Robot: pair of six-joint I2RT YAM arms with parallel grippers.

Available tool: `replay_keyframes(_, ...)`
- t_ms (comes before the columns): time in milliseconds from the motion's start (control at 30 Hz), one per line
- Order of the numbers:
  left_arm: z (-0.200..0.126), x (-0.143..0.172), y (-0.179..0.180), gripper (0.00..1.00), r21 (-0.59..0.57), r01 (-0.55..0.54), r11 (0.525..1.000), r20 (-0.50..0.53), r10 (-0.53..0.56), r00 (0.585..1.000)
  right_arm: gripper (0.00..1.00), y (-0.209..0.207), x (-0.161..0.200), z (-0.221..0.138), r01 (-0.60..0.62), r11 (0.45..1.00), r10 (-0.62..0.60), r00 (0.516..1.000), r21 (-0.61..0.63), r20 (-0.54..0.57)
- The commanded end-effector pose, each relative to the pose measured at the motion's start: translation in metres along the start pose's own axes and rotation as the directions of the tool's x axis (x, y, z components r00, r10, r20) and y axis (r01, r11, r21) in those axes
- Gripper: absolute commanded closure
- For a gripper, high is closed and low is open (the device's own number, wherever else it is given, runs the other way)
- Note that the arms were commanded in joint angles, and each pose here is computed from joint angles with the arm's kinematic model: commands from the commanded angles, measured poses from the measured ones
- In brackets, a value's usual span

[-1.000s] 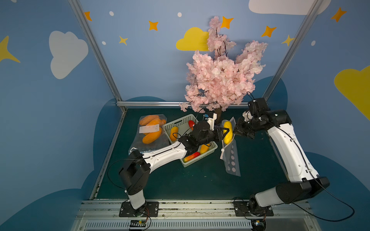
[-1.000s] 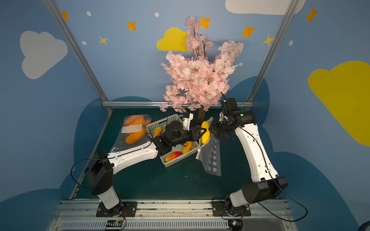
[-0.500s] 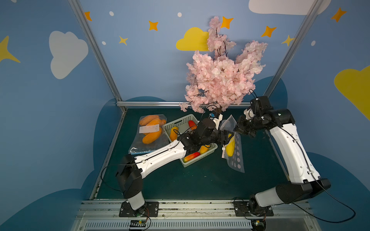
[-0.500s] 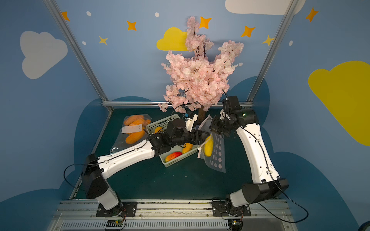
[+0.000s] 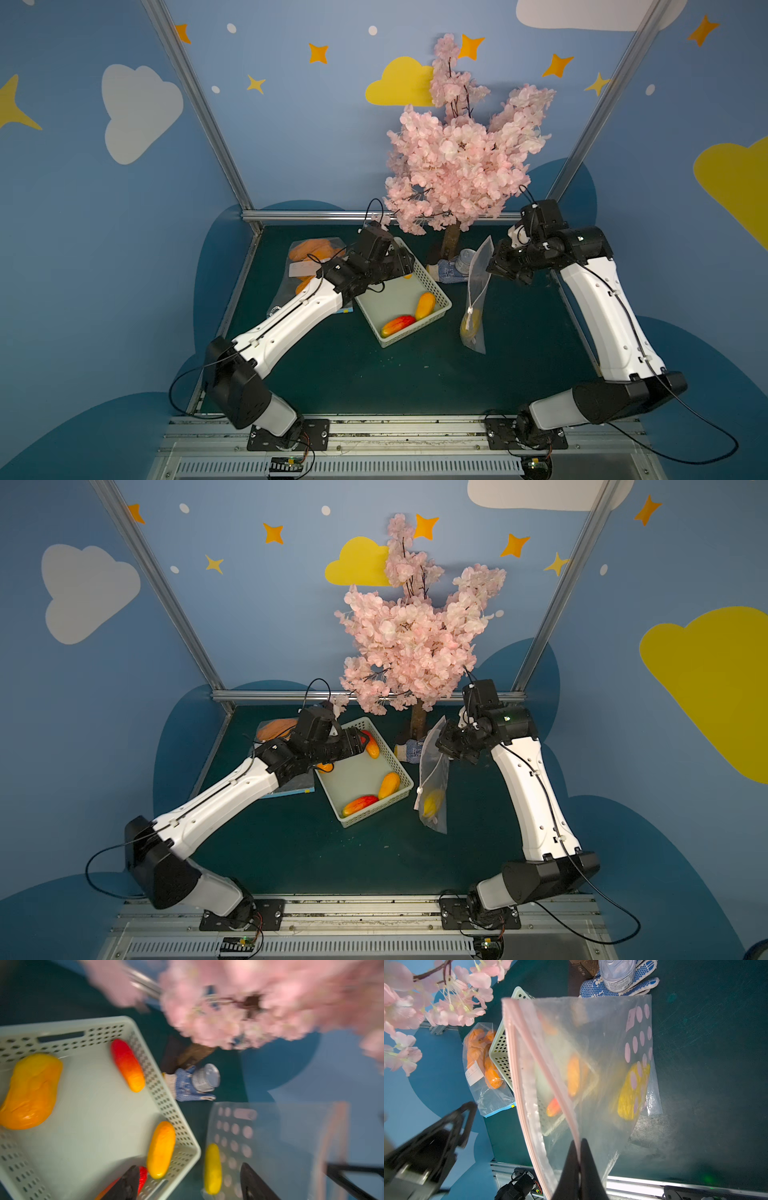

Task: Place the mango in a zip-top bag and seal the zipper
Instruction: Pick up the mango from the basket.

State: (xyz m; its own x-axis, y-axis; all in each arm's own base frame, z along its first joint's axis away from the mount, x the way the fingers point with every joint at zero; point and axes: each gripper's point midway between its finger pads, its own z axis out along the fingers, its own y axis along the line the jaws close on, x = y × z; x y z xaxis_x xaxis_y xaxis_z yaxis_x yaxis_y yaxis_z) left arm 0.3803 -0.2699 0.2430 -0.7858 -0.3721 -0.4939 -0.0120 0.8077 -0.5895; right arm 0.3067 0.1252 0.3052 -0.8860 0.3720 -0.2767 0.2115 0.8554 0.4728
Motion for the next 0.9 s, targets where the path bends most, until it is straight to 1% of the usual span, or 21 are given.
replay_keyframes(0, 0.048, 0.010, 0.044, 0.24, -0.144, 0.164, 0.976, -0.096, -0.179, 0.979, 1.00, 0.000, -0.002, -0.005, -0.007, 1.000, 0.008, 1.000, -0.014, 0.028)
replay_keyframes(67, 0.079, 0.003, 0.056, 0.23, -0.194, 0.191, 0.962, -0.099, -0.212, 0.972, 1.00, 0.001, -0.002, -0.004, -0.008, 1.000, 0.009, 1.000, -0.018, 0.027)
replay_keyframes(133, 0.109, 0.001, 0.073, 0.22, -0.238, 0.250, 0.939, -0.112, -0.282, 0.953, 1.00, 0.002, -0.003, -0.003, -0.010, 1.000, 0.011, 1.000, -0.021, 0.026)
replay_keyframes(200, 0.139, -0.005, 0.085, 0.21, -0.218, 0.319, 0.922, -0.133, -0.352, 0.927, 1.00, 0.003, -0.003, -0.002, -0.011, 1.000, 0.012, 1.000, -0.023, 0.027)
replay_keyframes(267, 0.159, -0.016, 0.088, 0.20, -0.182, 0.364, 0.913, -0.109, -0.387, 0.916, 1.00, 0.003, -0.004, -0.002, -0.014, 1.000, 0.015, 0.999, -0.023, 0.030)
replay_keyframes(367, 0.175, -0.034, 0.083, 0.18, -0.135, 0.336, 0.932, -0.065, -0.346, 0.936, 1.00, 0.003, -0.005, -0.001, -0.018, 1.000, 0.018, 0.999, -0.021, 0.027)
replay_keyframes(467, 0.195, -0.031, 0.089, 0.19, -0.157, 0.329, 0.931, -0.101, -0.347, 0.932, 1.00, 0.004, -0.006, 0.001, -0.021, 1.000, 0.022, 0.999, -0.023, 0.026)
replay_keyframes(567, 0.210, -0.028, 0.089, 0.20, -0.142, 0.327, 0.934, -0.117, -0.344, 0.932, 1.00, 0.004, -0.007, 0.001, -0.023, 0.999, 0.023, 0.999, -0.022, 0.027)
replay_keyframes(667, 0.218, -0.026, 0.089, 0.20, -0.131, 0.326, 0.936, -0.119, -0.341, 0.933, 1.00, 0.004, -0.007, 0.002, -0.024, 1.000, 0.025, 0.999, -0.020, 0.022)
replay_keyframes(767, 0.225, -0.019, 0.095, 0.20, -0.170, 0.321, 0.932, -0.137, -0.345, 0.928, 1.00, 0.003, -0.007, 0.004, -0.029, 0.999, 0.030, 0.999, -0.017, 0.018)
replay_keyframes(867, 0.229, -0.010, 0.109, 0.24, -0.257, 0.310, 0.915, -0.155, -0.356, 0.922, 1.00, 0.003, -0.007, 0.004, -0.029, 0.999, 0.030, 0.999, -0.017, 0.019)
